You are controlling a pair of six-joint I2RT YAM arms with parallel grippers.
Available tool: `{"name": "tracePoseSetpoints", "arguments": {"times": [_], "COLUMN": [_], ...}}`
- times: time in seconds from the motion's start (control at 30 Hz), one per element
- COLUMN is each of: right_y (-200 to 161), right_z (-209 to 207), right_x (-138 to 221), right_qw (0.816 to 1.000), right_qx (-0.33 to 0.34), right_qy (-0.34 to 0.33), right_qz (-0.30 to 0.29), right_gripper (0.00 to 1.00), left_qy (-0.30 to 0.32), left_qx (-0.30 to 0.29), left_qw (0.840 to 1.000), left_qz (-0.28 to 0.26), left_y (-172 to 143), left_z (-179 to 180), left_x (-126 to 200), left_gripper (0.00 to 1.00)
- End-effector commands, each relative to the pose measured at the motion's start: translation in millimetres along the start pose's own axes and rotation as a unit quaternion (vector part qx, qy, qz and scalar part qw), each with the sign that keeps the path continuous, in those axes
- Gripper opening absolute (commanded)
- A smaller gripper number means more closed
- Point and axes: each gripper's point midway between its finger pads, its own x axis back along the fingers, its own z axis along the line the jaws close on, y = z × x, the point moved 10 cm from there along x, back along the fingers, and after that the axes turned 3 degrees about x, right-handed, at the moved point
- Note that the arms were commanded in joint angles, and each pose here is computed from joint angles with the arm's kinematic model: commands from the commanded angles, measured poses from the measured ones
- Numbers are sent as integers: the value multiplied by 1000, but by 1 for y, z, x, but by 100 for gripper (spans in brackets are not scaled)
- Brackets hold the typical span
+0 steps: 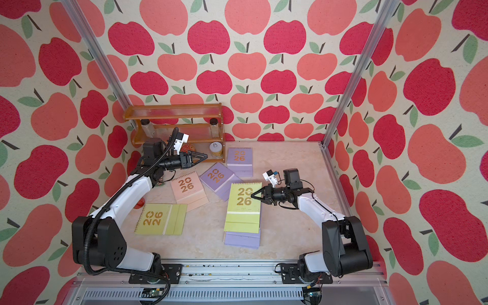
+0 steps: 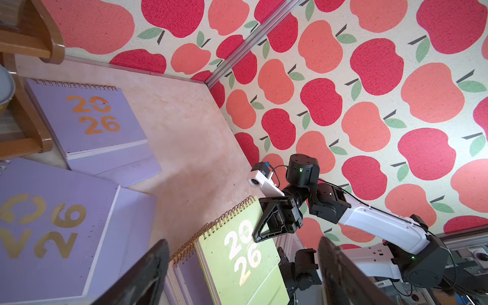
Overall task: Stack the calendars
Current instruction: Place the calendar at the calendar.
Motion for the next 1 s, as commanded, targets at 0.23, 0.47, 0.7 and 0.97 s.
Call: {"name": "tracePoseSetpoints", "arguments": {"times": [0.23,0.47,0.7,0.97], "right_y": [-17,-25,-28,-30], "right_z": [-13,-27,-36,-41], "right_x": [-9,-13,-16,-17], "right_qw": [1000,1000,1000,1000], "right_qx": [-6,-16,-21,-26], "right_qy": [19,7,-2,-12], "right_qz": [9,9,9,10], "right_gripper": [0,0,0,0], "left_qy": [-1,-2,-3,-5], "left_qx": [-3,2,4,6], "left_qw": [1000,1000,1000,1000], "left_qz": [4,9,12,18], "left_y": [-4,-4,-3,-4], "left_z": [0,1,1,3], "left_x": [4,1,-2,-7], "left_gripper": [86,86,87,87]}}
